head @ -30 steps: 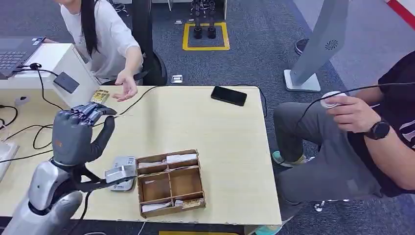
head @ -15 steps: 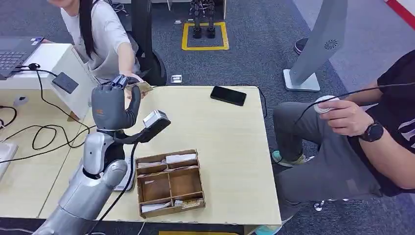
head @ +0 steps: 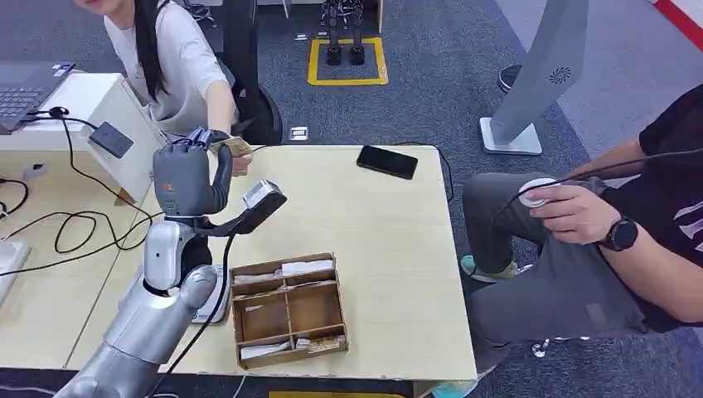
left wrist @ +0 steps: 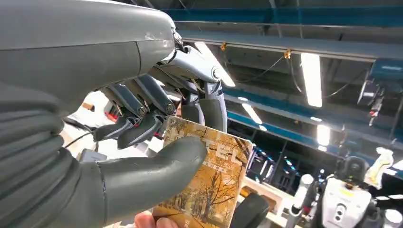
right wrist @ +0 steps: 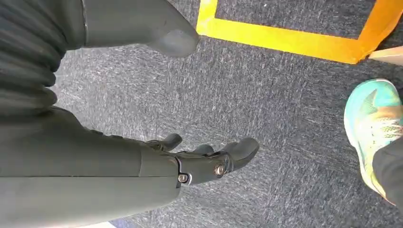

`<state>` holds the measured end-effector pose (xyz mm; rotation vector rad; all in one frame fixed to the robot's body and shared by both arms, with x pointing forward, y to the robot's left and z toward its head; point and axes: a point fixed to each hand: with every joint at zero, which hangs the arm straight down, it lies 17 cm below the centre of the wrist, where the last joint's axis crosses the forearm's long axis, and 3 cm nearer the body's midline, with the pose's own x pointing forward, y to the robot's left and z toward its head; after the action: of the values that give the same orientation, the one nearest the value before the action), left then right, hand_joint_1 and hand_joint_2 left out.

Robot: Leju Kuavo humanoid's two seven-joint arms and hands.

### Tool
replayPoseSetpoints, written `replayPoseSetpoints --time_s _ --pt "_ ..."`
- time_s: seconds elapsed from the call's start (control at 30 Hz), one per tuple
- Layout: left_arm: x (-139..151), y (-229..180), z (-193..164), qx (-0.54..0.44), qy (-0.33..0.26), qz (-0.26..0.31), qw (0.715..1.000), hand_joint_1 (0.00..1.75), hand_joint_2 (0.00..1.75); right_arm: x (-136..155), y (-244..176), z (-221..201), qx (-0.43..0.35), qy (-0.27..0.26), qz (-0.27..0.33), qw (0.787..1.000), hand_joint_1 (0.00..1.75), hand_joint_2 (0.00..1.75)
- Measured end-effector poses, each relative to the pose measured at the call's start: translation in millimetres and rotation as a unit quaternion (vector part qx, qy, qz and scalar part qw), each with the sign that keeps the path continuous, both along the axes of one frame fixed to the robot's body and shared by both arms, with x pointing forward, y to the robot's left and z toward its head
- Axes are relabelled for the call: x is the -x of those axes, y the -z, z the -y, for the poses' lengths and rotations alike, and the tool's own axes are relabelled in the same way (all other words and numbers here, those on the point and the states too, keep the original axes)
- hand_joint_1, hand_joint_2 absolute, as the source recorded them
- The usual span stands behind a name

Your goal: Pass the card to the sensor for recognition and then transmit it.

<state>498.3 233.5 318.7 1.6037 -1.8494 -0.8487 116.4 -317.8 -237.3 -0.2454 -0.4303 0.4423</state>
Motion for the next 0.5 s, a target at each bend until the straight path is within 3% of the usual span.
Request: replayPoseSetpoints --time_s 0.07,0.1,0.13,0.5 --pt "-2.2 3.5 -2.7 -0.001 -0.005 -0.004 1.0 1.75 1.75 -0.5 0.1 1.1 0.002 -0.002 0.001 1.0 0.0 1.75" --pt "-3.3 4.9 -5.0 -0.002 -0.008 -0.006 1.0 1.47 1.75 -0.6 0.2 2.2 0.004 0.0 0.001 1.0 0.0 1.75" --pt "-4.4 6.3 -7.2 -0.003 -0.011 -0.007 1.0 0.03 1.75 -1.0 0.4 2.9 0.005 0.001 0.002 1.0 0.0 1.75" --pt "-11.0 16.2 -22.4 0.007 -0.029 -0.02 0.999 0.0 1.75 -1.2 2.8 3.5 0.006 -0.012 0.002 1.0 0.0 1.75"
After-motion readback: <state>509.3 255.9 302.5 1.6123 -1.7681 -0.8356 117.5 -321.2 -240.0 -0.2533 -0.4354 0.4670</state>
